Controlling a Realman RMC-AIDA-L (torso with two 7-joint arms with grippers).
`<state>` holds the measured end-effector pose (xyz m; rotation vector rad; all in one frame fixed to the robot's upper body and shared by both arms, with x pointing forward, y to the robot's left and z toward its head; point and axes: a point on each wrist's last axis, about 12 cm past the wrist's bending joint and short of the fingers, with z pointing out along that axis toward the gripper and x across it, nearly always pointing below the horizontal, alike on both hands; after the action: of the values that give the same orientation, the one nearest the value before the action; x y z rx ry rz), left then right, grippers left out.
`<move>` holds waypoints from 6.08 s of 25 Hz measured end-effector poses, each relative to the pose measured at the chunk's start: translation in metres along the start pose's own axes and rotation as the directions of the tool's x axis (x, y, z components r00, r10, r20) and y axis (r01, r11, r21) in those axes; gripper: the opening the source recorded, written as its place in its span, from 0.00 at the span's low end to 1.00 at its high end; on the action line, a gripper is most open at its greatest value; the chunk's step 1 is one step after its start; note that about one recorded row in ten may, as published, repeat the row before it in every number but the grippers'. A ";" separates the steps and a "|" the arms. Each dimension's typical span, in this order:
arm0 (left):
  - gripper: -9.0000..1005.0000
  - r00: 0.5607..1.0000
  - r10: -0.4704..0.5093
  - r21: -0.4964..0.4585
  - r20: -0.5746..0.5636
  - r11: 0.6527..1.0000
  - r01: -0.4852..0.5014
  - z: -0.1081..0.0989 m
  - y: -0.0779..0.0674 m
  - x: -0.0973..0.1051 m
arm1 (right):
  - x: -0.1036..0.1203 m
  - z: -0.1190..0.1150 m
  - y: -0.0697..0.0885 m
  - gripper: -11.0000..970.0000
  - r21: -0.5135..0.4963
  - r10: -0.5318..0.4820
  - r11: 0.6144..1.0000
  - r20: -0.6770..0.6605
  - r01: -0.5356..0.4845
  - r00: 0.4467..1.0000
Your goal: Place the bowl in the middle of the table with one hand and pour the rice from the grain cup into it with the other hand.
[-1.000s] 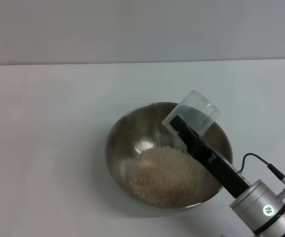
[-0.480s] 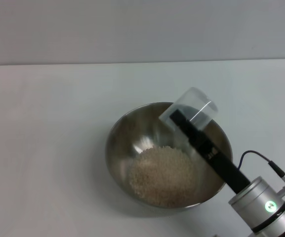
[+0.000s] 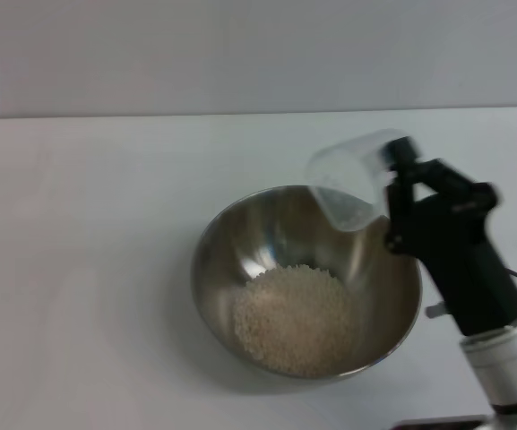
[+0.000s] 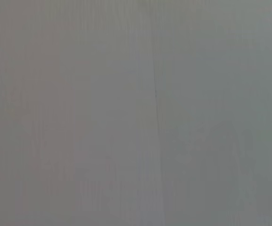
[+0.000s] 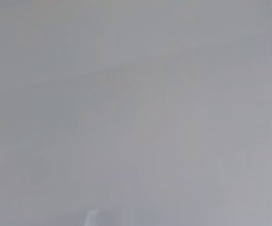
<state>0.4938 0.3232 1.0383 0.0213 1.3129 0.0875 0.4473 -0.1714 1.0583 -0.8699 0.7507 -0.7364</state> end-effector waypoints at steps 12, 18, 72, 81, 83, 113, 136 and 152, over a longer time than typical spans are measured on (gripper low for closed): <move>0.85 1.000 0.004 0.003 -0.004 1.000 -0.004 -0.001 0.000 0.000 | 0.049 -0.046 -0.038 0.04 0.275 0.621 0.751 0.014 -0.600 0.784; 0.85 1.000 0.003 0.002 -0.007 1.000 -0.003 0.000 0.000 0.001 | 0.067 -0.072 -0.047 0.05 0.335 0.728 0.645 0.002 -0.687 0.685; 0.86 0.999 0.008 -0.002 -0.052 1.000 -0.008 -0.005 0.002 0.007 | 0.107 -0.110 -0.028 0.06 0.386 0.789 0.613 -0.343 -0.689 0.510; 0.85 0.998 0.005 0.010 -0.065 1.000 -0.004 -0.004 -0.001 0.008 | 0.123 -0.112 -0.023 0.06 0.412 0.829 0.544 -0.395 -0.730 0.395; 0.85 0.998 0.005 0.014 -0.066 1.000 -0.004 -0.003 -0.002 0.008 | 0.124 -0.109 -0.020 0.06 0.400 0.829 0.541 -0.402 -0.740 0.389; 0.85 0.998 0.006 0.017 -0.065 1.000 -0.005 -0.002 -0.003 0.008 | 0.127 -0.083 0.006 0.07 0.291 0.797 0.512 -0.512 -0.808 0.321; 0.86 0.998 0.009 0.020 -0.062 1.000 -0.008 -0.001 -0.004 0.008 | 0.121 -0.083 0.012 0.41 0.272 0.795 0.494 -0.526 -0.826 0.302; 0.86 0.997 0.014 0.021 -0.070 1.000 -0.012 -0.002 -0.003 0.009 | 0.099 -0.111 0.011 0.52 0.279 0.814 0.462 -0.509 -0.842 0.278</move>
<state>0.4941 0.3206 1.0292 0.0448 1.3838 0.0862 0.4125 -0.2894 0.9746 -0.1242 1.6355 0.0351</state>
